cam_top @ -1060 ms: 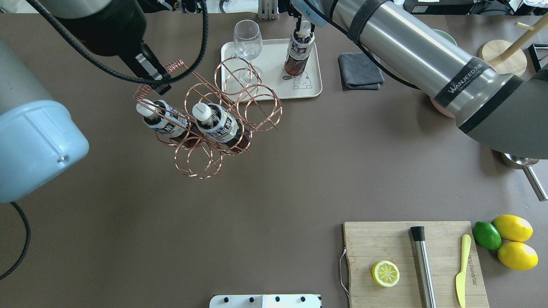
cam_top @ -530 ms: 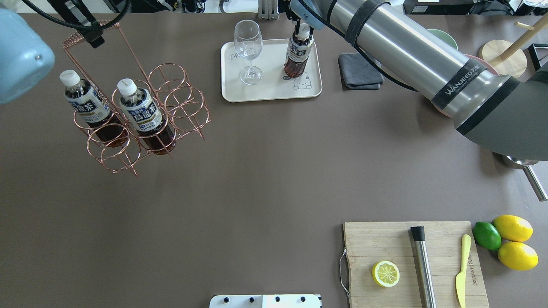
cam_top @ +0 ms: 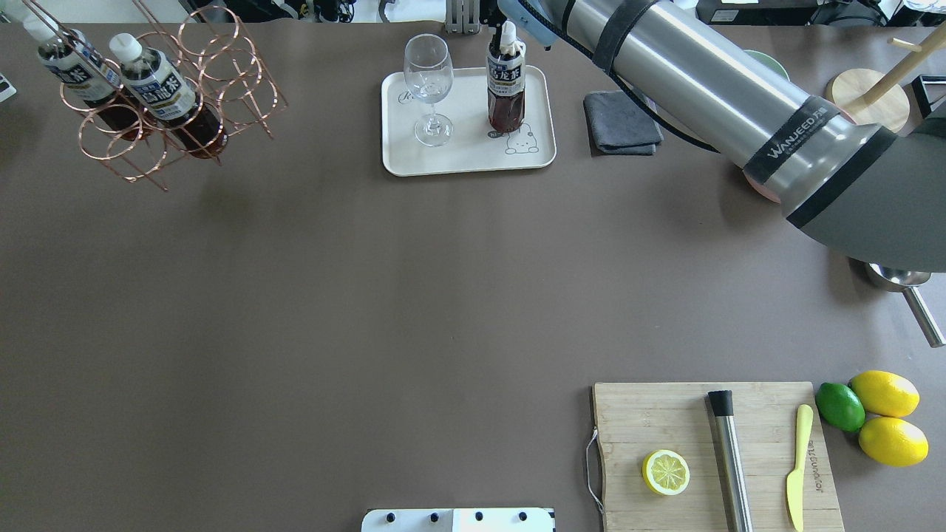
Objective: Take tea from basket to plate
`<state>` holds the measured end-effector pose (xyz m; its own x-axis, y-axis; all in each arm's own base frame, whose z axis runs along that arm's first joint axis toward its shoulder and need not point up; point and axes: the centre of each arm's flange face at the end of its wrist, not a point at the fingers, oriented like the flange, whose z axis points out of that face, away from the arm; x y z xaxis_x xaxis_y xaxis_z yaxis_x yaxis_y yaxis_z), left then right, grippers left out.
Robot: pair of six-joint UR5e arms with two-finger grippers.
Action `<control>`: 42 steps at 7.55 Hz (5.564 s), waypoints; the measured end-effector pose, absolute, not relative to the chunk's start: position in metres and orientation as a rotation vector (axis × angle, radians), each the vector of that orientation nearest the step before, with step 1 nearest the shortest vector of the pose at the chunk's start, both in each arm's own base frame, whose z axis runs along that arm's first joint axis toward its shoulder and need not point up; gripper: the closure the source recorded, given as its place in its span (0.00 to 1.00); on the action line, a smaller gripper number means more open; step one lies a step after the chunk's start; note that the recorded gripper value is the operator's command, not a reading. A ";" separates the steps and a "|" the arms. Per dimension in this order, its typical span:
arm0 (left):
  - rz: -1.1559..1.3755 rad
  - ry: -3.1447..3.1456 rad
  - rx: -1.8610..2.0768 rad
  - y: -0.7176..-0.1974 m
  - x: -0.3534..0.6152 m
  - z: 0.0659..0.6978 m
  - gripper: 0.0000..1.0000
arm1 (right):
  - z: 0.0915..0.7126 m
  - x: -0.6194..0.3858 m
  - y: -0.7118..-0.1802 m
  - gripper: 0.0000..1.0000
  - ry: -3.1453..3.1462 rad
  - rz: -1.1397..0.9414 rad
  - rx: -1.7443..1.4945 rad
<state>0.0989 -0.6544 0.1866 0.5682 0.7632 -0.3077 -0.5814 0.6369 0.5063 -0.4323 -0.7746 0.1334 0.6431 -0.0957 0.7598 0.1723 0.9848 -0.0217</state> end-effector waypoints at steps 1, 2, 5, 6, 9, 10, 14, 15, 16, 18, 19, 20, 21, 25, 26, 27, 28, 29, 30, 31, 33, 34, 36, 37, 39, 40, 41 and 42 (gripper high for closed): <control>0.853 0.516 0.399 -0.691 0.080 0.222 1.00 | 0.121 -0.424 -0.775 0.00 -0.871 -0.151 -0.095; 0.896 0.496 0.429 -0.719 0.064 0.253 1.00 | 0.105 -0.412 -0.768 0.00 -0.872 -0.155 -0.101; 1.017 0.430 0.500 -0.755 0.051 0.297 1.00 | 0.104 -0.351 -0.709 0.00 -0.847 -0.172 -0.112; 1.056 0.395 0.527 -0.762 0.051 0.304 1.00 | 0.124 -0.319 -0.679 0.00 -0.847 -0.171 -0.101; 1.152 0.348 0.569 -0.773 0.058 0.317 1.00 | 0.215 -0.212 -0.562 0.00 -0.846 -0.203 -0.053; 1.180 0.346 0.573 -0.773 0.065 0.318 1.00 | 0.249 -0.174 -0.535 0.00 -0.835 -0.233 -0.039; 1.267 0.334 0.593 -0.772 0.086 0.319 1.00 | 0.412 -0.002 -0.468 0.00 -0.793 -0.293 -0.063; 1.272 0.334 0.594 -0.772 0.088 0.319 1.00 | 0.440 0.021 -0.452 0.00 -0.790 -0.258 -0.091; 1.274 0.336 0.593 -0.771 0.090 0.320 1.00 | 0.464 0.037 -0.438 0.00 -0.782 -0.219 -0.125; 1.272 0.340 0.586 -0.772 0.093 0.322 1.00 | 0.511 0.057 -0.436 0.00 -0.782 -0.148 -0.176; 1.271 0.342 0.584 -0.772 0.094 0.323 1.00 | 0.527 0.061 -0.441 0.00 -0.780 -0.141 -0.166; 1.272 0.343 0.582 -0.772 0.095 0.324 1.00 | 0.537 0.063 -0.444 0.00 -0.775 -0.142 -0.155; 1.273 0.344 0.582 -0.772 0.097 0.324 1.00 | 0.548 0.062 -0.449 0.00 -0.770 -0.148 -0.145; 1.280 0.346 0.581 -0.771 0.101 0.325 1.00 | 0.583 0.065 -0.464 0.00 -0.744 -0.155 -0.112; 1.282 0.347 0.580 -0.771 0.103 0.325 0.99 | 0.595 0.069 -0.467 0.00 -0.738 -0.148 -0.103; 1.284 0.348 0.579 -0.771 0.105 0.326 0.54 | 0.606 0.073 -0.469 0.00 -0.735 -0.139 -0.098; 1.287 0.349 0.578 -0.770 0.107 0.326 0.02 | 0.617 0.077 -0.471 0.00 -0.733 -0.134 -0.088; 1.287 0.349 0.578 -0.770 0.108 0.325 0.02 | 0.626 0.077 -0.473 0.00 -0.732 -0.136 -0.079; 1.287 0.349 0.579 -0.770 0.108 0.325 0.02 | 0.637 0.077 -0.475 0.00 -0.731 -0.140 -0.070; 1.286 0.349 0.580 -0.770 0.108 0.324 0.02 | 0.649 0.078 -0.477 0.00 -0.730 -0.144 -0.060; 1.284 0.347 0.584 -0.770 0.106 0.322 0.02 | 0.677 0.080 -0.479 0.00 -0.731 -0.144 -0.048; 1.281 0.344 0.588 -0.770 0.102 0.320 0.02 | 0.690 0.082 -0.479 0.00 -0.733 -0.143 -0.041; 1.221 0.337 0.592 -0.768 0.054 0.328 0.02 | 0.708 0.082 -0.478 0.00 -0.733 -0.143 -0.045; 1.176 0.342 0.581 -0.758 0.021 0.349 0.02 | 0.718 0.084 -0.477 0.00 -0.732 -0.144 -0.036; 0.973 0.453 0.508 -0.716 -0.039 0.429 0.02 | 0.734 0.087 -0.475 0.00 -0.731 -0.147 -0.016; 0.840 0.535 0.456 -0.691 -0.062 0.472 0.02 | 0.738 0.088 -0.475 0.00 -0.729 -0.152 -0.008; 0.721 0.619 0.395 -0.661 -0.075 0.518 0.02 | 0.745 0.088 -0.474 0.00 -0.726 -0.159 0.006; 0.610 0.697 0.338 -0.633 -0.076 0.559 0.02 | 0.751 0.088 -0.472 0.00 -0.724 -0.170 0.021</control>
<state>-0.0762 -0.6326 0.5594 0.6046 0.6247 -0.4942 -0.4072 0.7757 0.4822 0.0884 -0.4723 0.7510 0.7361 -0.1621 0.6572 0.1476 0.9860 0.0779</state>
